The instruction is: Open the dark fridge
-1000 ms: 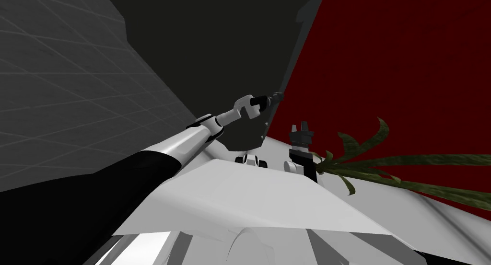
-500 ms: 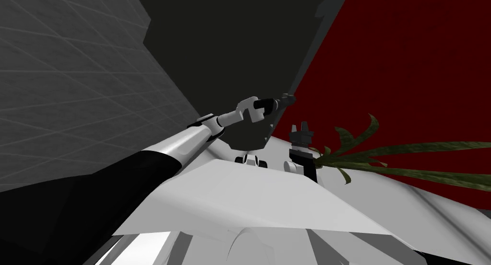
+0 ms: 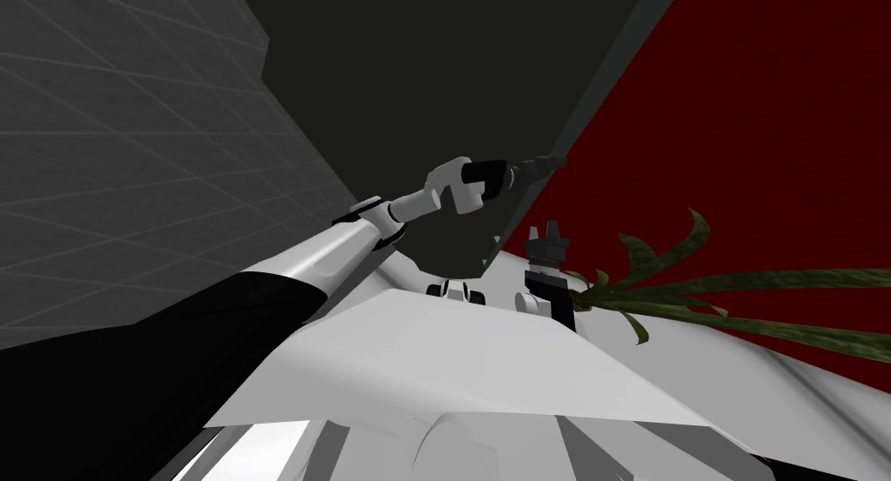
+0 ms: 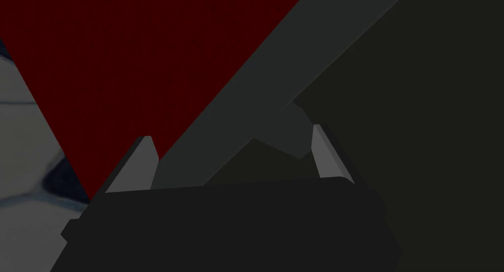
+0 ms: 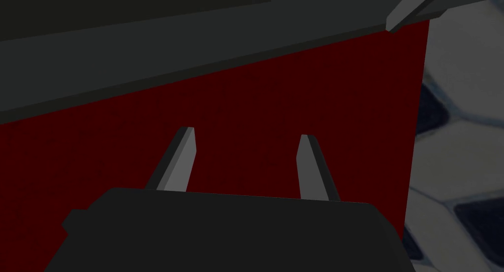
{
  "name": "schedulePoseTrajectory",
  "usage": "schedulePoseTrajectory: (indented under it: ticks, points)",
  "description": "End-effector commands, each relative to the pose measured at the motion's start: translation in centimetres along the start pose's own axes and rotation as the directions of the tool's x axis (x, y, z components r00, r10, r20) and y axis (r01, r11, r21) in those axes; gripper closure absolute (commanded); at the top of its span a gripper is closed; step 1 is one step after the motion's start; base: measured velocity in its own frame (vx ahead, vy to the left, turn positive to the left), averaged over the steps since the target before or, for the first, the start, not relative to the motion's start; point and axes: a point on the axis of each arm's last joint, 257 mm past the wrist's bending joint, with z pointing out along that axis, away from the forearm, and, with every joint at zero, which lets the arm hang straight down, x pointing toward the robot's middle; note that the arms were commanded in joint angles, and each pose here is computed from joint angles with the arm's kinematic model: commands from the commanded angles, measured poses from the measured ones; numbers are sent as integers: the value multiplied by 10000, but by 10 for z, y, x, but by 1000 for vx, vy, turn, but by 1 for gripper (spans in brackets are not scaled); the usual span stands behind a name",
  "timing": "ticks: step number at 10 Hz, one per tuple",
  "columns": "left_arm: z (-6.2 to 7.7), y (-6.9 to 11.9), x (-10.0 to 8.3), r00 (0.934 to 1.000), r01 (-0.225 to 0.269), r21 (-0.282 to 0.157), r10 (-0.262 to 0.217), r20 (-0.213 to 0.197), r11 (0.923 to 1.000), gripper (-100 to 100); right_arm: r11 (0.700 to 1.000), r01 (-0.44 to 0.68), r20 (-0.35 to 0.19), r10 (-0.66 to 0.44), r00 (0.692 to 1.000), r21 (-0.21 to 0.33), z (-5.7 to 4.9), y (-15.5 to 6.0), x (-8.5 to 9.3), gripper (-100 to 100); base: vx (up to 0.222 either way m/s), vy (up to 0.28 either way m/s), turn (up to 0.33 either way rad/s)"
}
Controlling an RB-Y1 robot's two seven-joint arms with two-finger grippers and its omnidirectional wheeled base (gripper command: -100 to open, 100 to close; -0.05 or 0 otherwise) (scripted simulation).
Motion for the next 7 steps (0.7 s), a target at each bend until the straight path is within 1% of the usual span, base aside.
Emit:
schedulePoseTrajectory:
  ticks: [1,2,7]
  points:
    - [0,-5,-2,10000,27,-49,-27,-31,10000,-100,10000,0,0,0,10000,0,0,0,0,0,12,-4,6]
    - [-1,-5,-3,10000,43,-66,-43,-30,10000,0,10000,0,0,0,10000,0,0,0,0,0,0,0,0]
    - [-1,-5,-3,10000,41,-66,-42,-29,10000,0,10000,0,0,0,10000,0,0,0,0,0,0,0,0]
